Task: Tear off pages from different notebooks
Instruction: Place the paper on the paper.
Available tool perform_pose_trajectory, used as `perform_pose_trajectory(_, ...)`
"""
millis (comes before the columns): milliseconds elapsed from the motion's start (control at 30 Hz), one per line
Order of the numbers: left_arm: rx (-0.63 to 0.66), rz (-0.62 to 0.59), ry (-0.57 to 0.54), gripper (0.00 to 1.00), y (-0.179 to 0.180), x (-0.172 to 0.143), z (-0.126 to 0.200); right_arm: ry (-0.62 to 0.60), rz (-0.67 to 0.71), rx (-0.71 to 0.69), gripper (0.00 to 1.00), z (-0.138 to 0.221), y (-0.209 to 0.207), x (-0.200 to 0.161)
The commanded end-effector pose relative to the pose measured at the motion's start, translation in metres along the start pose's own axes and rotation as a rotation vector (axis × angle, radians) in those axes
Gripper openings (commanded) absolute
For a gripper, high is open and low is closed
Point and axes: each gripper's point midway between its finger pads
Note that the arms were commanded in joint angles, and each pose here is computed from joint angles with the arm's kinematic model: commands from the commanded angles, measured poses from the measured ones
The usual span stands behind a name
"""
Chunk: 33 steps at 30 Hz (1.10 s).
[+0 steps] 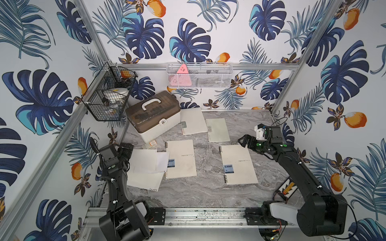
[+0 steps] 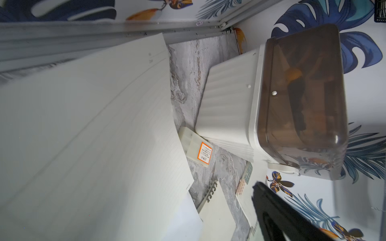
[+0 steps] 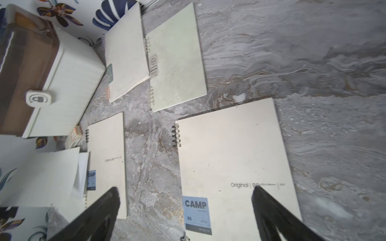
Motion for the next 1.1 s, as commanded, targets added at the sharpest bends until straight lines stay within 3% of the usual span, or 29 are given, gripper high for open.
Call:
perform_pose_trajectory(0,0.115,-0.039,0.030,0.99,0.019,-0.007,0.005,-0.108,-0.024,-0.061,1.00,0.002,-0.012,0.025)
perform_pose_trajectory(200,0.031,0.021,0.194,0.99,0.018,-0.050,-0.027,-0.123,-0.017,-0.028,1.00,0.003,-0.008,0.028)
perform_pose_trajectory(400,0.166,-0.200,0.232,0.99,0.004,-0.076,-0.013,-0.028,-0.018,0.049,1.00,-0.010,0.002,0.016)
perform_pose_trajectory(500,0.134,-0.094,0.327,0.99,0.009,-0.105,-0.012,-0.015,-0.023,0.077,1.00,-0.013,0.006,0.014)
perform_pose_trajectory(633,0.012,0.018,0.370,0.99,0.001,-0.130,-0.010,0.008,-0.018,0.097,1.00,-0.014,0.008,0.010)
perform_pose_trajectory(867,0.101,-0.065,0.303,0.99,0.005,-0.105,0.025,0.025,-0.013,0.139,1.00,-0.012,0.015,0.007)
perform_pose_trajectory(1067,-0.016,-0.037,0.423,0.99,-0.016,-0.119,0.012,0.040,-0.016,0.163,1.00,-0.012,0.018,0.004)
Point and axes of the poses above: each gripper's point midway between its finger pads, its own z axis back along the fingers, its own y axis along the line the jaws close on, x = y × z, and after that the axes turned 14 degrees about -z, right-handed
